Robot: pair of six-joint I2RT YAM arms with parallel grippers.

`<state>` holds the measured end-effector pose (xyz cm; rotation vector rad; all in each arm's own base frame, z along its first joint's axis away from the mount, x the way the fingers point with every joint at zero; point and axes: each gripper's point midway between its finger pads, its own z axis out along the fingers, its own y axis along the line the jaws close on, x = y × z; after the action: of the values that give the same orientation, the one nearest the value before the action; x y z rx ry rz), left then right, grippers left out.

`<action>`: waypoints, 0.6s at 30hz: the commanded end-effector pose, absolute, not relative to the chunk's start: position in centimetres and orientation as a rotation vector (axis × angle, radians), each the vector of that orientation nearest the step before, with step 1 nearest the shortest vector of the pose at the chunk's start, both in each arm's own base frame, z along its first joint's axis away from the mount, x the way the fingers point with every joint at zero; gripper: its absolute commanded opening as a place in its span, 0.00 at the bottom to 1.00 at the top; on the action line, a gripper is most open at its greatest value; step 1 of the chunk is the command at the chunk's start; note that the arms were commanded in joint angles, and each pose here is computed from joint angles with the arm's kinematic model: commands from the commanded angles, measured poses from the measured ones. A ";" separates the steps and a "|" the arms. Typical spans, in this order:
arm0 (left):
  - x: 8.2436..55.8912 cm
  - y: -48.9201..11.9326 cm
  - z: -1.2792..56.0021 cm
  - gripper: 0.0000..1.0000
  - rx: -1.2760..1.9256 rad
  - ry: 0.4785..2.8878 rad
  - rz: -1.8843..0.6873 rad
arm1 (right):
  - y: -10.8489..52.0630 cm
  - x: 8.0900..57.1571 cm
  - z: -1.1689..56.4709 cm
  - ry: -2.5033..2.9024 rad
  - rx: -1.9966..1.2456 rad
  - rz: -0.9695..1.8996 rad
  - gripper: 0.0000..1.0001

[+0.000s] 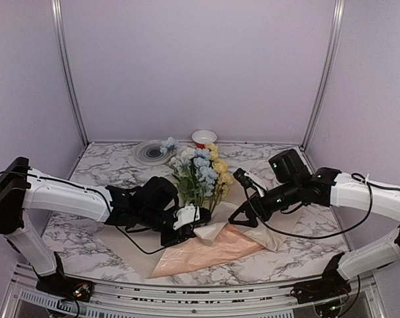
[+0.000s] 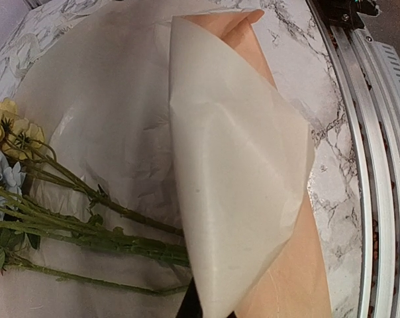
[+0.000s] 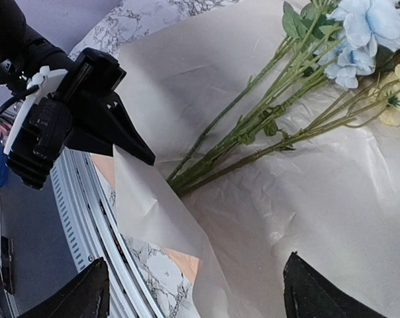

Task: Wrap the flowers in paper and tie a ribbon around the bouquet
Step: Fold the bottom corner of the flattened wrapping paper at the center of the board.

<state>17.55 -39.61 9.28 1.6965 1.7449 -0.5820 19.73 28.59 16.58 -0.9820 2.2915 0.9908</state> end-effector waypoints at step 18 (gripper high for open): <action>20.5 -39.1 10.7 0.00 1.652 1.755 -0.589 | 24.4 15.4 4.2 2.859 -0.725 0.855 0.57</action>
<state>19.31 -39.46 9.06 1.6748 1.7801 -0.6427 17.08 25.55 5.66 -0.8600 2.7110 0.8593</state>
